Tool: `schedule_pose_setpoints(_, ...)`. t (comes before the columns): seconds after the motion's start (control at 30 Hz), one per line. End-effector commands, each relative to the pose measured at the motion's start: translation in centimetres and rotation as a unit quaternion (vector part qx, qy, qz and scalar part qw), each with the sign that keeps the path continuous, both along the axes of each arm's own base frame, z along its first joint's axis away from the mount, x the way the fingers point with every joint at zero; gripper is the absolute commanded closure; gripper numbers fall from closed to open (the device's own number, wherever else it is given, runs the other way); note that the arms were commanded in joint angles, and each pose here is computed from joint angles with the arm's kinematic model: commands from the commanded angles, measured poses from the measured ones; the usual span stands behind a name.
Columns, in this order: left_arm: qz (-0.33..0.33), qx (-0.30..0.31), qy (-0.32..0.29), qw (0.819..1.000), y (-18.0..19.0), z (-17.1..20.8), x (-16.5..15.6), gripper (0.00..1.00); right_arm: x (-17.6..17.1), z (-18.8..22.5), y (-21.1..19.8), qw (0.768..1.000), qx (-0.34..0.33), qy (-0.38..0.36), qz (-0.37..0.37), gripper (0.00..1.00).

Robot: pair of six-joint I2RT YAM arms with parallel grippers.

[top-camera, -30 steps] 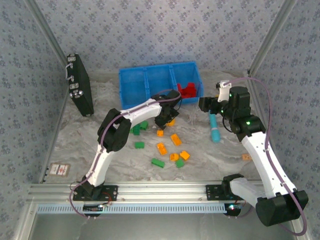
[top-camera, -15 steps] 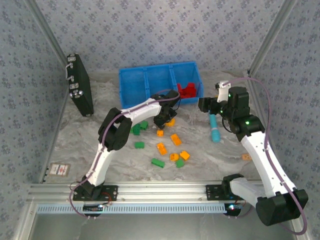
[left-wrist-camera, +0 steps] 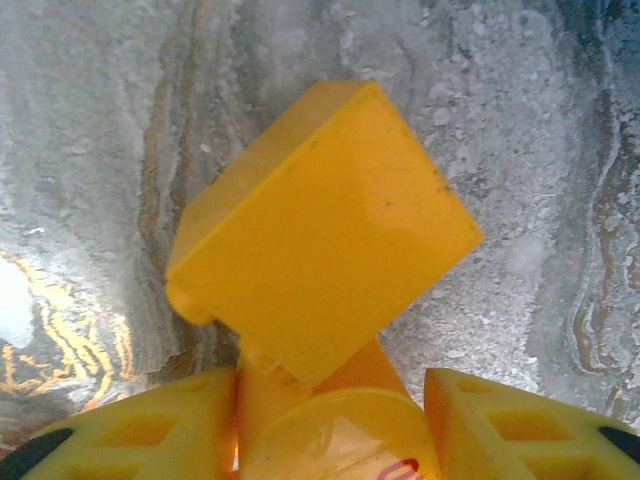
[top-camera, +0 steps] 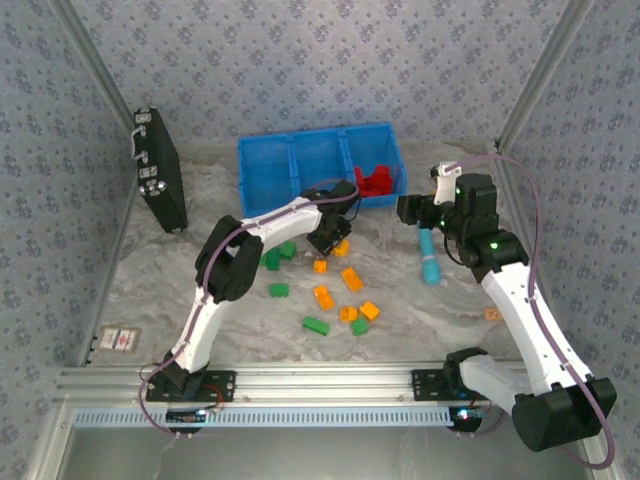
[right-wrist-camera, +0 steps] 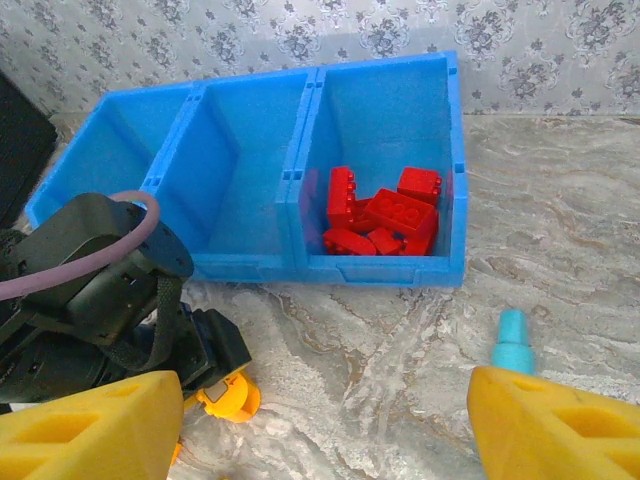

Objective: Sort the legos into containers by color
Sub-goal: Pick up the lego from the center of the table.

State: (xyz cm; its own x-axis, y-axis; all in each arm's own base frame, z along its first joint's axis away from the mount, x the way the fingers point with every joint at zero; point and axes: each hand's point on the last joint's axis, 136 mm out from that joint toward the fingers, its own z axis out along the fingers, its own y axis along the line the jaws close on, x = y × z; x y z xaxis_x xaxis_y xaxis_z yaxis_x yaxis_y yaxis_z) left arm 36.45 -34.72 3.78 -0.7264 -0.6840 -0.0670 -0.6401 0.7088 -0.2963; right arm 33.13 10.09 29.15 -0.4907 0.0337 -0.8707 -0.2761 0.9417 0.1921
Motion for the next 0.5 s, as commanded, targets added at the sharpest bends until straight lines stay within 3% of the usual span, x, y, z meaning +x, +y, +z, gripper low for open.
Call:
schedule_pose_setpoints(0.0,-0.012,0.009,0.013,1.000,1.0,1.1,-1.6,0.55,-0.2,-0.3,-0.2,1.000,-0.009,0.003,-0.004,0.23)
schedule_pose_setpoints(0.23,-0.089,-0.007,-0.037,0.995,1.2,7.3,-1.0,0.60,0.0,-1.0,0.6,0.999,0.024,0.025,0.008,0.25)
schedule_pose_setpoints(0.47,-0.161,0.014,-0.156,0.974,1.3,16.6,3.4,0.62,-0.3,-2.3,1.4,0.998,0.045,0.045,0.014,0.26)
